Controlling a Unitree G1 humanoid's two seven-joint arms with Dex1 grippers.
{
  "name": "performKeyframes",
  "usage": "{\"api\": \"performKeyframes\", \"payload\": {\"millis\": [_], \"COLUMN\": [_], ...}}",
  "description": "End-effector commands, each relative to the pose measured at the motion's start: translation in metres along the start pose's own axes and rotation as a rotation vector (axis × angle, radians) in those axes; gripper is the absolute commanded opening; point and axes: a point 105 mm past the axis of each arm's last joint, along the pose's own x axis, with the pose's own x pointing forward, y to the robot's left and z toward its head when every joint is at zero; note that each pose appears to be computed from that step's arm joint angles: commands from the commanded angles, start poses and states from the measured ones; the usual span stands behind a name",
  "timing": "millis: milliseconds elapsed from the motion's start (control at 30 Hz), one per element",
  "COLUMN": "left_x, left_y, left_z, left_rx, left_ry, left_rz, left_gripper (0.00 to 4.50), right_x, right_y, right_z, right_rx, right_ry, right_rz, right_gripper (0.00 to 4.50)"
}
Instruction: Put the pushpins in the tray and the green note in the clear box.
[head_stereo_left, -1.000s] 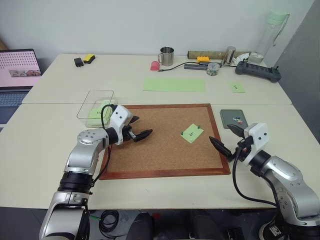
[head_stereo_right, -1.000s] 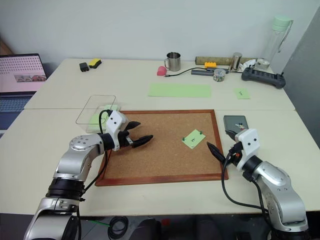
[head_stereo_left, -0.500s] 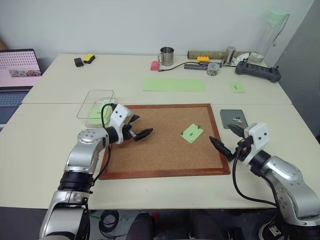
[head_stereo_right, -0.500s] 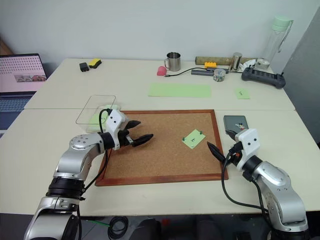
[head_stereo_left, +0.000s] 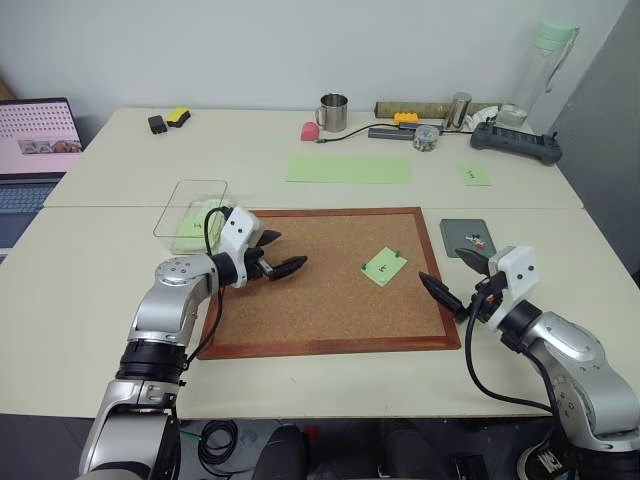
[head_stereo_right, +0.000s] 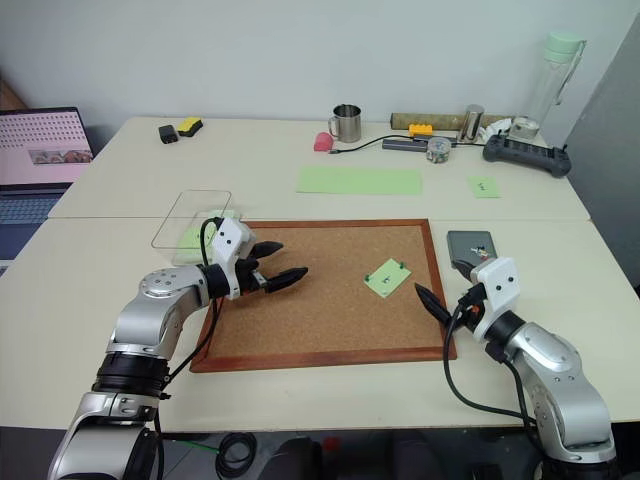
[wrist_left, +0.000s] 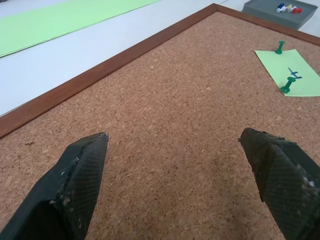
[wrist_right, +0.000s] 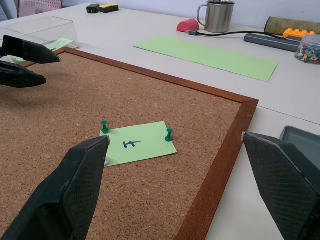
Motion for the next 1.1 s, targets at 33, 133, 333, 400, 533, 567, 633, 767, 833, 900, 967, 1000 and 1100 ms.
{"api": "performKeyframes", "payload": {"millis": [33,133,333,400,533,567,633,767,833,900,967,1000,1100], "left_x": [-0.007,-0.011,-0.021,-0.022,-0.022,-0.022,-0.020,-0.016,-0.013,-0.010,-0.006,-0.005,0.000], "left_y": [-0.001,-0.001,-0.011,-0.013,-0.020,-0.022,-0.027,-0.036,-0.040,-0.043,-0.046,-0.048,-0.053], "left_z": [0.032,0.047,0.065,0.061,0.060,0.059,0.055,0.045,0.041,0.040,0.040,0.040,0.038], "left_rx": [0.027,0.016,0.038,0.016,0.009,0.009,0.012,0.029,0.018,0.005,-0.003,-0.005,-0.007], "left_ry": [-0.095,-0.143,-0.221,-0.209,-0.222,-0.222,-0.217,-0.204,-0.210,-0.222,-0.233,-0.236,-0.237], "left_rz": [-0.031,-0.042,-0.083,-0.084,-0.081,-0.082,-0.093,-0.106,-0.108,-0.108,-0.111,-0.113,-0.124], "left_gripper": [4.50,4.50,4.50,4.50,4.50,4.50,4.50,3.77,3.33,2.98,2.57,2.43,1.76], "right_x": [-0.001,-0.003,-0.001,0.000,0.002,0.003,0.004,0.008,0.009,0.011,0.013,0.014,0.018], "right_y": [0.004,0.008,0.009,0.010,0.017,0.018,0.018,0.012,0.010,0.008,0.009,0.009,0.010], "right_z": [0.020,0.027,0.043,0.051,0.052,0.050,0.043,0.027,0.024,0.024,0.023,0.021,0.018], "right_rx": [-0.019,-0.006,0.017,0.054,0.064,0.054,0.039,-0.007,-0.017,-0.001,0.003,0.000,-0.007], "right_ry": [-0.073,-0.090,-0.150,-0.199,-0.208,-0.194,-0.163,-0.092,-0.079,-0.090,-0.091,-0.086,-0.077], "right_rz": [0.032,0.066,0.108,0.116,0.140,0.144,0.143,0.105,0.084,0.070,0.066,0.064,0.062], "right_gripper": [4.48,4.48,4.48,4.48,4.48,4.48,4.48,4.50,4.50,4.50,4.50,4.50,4.50]}}
